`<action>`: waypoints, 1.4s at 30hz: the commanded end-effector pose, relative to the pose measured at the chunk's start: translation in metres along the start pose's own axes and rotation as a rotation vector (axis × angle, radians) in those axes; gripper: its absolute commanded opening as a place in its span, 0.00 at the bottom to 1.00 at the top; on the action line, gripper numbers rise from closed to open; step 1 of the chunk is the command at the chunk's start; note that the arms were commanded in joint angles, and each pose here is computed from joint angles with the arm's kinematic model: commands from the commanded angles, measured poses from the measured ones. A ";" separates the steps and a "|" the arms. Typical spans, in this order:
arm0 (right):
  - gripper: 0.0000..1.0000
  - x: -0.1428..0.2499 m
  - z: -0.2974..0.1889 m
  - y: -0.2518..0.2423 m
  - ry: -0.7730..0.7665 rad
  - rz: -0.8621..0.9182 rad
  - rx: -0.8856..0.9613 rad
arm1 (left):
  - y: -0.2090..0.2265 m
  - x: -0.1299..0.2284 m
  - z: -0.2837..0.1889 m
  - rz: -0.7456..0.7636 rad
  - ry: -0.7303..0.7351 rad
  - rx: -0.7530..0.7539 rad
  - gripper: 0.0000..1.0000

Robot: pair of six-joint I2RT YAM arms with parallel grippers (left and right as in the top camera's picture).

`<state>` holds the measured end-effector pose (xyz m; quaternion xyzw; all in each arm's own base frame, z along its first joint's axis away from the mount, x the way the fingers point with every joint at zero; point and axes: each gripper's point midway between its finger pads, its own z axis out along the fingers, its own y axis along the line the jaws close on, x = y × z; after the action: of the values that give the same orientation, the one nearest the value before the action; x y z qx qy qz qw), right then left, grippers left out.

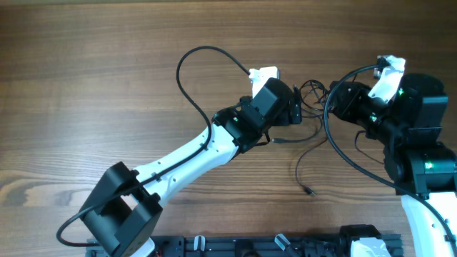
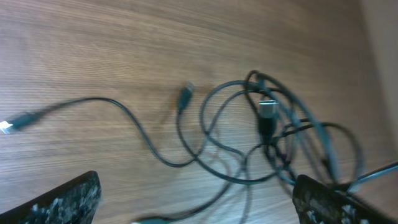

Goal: Untangle cables

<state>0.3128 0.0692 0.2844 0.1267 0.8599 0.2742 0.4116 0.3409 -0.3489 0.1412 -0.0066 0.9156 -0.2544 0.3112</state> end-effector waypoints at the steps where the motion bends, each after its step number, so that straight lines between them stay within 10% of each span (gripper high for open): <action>1: 0.04 0.002 -0.005 0.008 0.005 -0.045 -0.035 | -0.027 -0.001 -0.001 -0.171 0.106 0.191 1.00; 7: 0.04 0.010 -0.007 0.027 0.049 -0.129 -0.149 | -0.048 0.003 -0.017 0.212 0.210 0.501 1.00; 17: 0.05 0.004 -0.038 0.093 0.029 -0.196 -0.491 | -0.040 0.065 0.033 0.222 0.364 0.480 1.00; 25: 0.04 -0.076 -0.103 0.128 -0.342 -0.301 -0.494 | 0.088 0.050 0.060 -0.092 0.258 -0.177 0.95; 31: 0.06 -0.095 -0.104 0.091 -0.376 -0.152 -0.340 | 0.165 0.022 0.048 -0.249 0.260 -0.339 0.91; 42: 0.05 -0.068 0.006 0.054 -0.004 0.163 -0.330 | 0.084 -0.070 -0.053 -0.156 0.196 0.247 1.00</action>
<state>0.3492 0.0701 0.3563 0.0975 0.7995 0.3917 0.4448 0.3945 -0.2181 0.1320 -0.0346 0.9279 -0.3144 0.1972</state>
